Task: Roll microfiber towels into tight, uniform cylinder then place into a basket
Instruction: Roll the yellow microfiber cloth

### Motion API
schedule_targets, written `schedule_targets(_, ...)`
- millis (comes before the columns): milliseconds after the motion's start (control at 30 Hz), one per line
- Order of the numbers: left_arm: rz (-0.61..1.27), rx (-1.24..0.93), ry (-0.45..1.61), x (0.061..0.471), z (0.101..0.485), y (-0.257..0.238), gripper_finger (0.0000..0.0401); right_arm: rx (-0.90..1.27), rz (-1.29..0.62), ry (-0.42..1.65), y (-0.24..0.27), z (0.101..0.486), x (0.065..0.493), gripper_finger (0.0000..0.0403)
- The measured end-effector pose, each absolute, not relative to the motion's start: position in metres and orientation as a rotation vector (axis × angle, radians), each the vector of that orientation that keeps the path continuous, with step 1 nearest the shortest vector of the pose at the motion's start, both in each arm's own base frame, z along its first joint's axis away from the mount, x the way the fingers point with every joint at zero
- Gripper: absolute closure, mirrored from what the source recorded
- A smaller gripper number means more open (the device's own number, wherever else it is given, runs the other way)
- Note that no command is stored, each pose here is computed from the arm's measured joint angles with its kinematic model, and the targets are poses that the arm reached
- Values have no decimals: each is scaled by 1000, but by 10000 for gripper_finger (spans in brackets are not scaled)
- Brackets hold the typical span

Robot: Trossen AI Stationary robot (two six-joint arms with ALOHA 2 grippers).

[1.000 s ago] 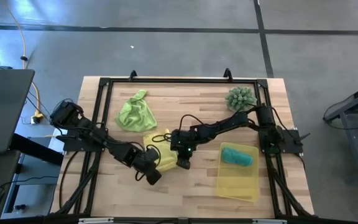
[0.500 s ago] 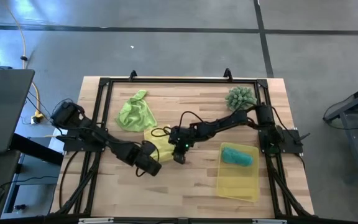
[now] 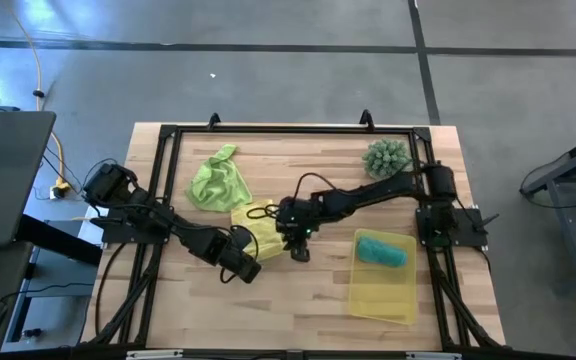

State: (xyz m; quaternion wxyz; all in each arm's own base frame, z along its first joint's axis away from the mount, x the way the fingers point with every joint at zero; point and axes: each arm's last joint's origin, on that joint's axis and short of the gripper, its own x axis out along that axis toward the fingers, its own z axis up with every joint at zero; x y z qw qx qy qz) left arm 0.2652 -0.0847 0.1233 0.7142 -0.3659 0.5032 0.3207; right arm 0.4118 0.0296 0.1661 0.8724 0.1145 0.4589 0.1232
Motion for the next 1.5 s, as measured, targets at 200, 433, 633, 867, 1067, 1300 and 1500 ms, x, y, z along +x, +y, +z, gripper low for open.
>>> schedule_targets(200,709,-811,1113,265,123,-85,393,-172,450,821,70,181,409,265)
schedule_targets(433,701,-808,1119,265,123,-85,393,-489,297,732,100,156,421,265)
schedule_targets(633,699,-810,1121,265,123,-85,393,-450,271,777,96,144,423,244)
schedule_targets(867,699,-810,1121,265,123,-85,393,-443,266,825,87,132,424,211)
schedule_targets(1067,675,-804,1119,265,125,-85,382,-424,240,899,72,127,422,210)
schedule_targets(1300,609,-782,1099,267,130,-86,374,-352,252,934,66,112,425,210)
schedule_targets(1500,574,-737,1109,267,131,-86,369,-295,222,986,66,105,423,220)
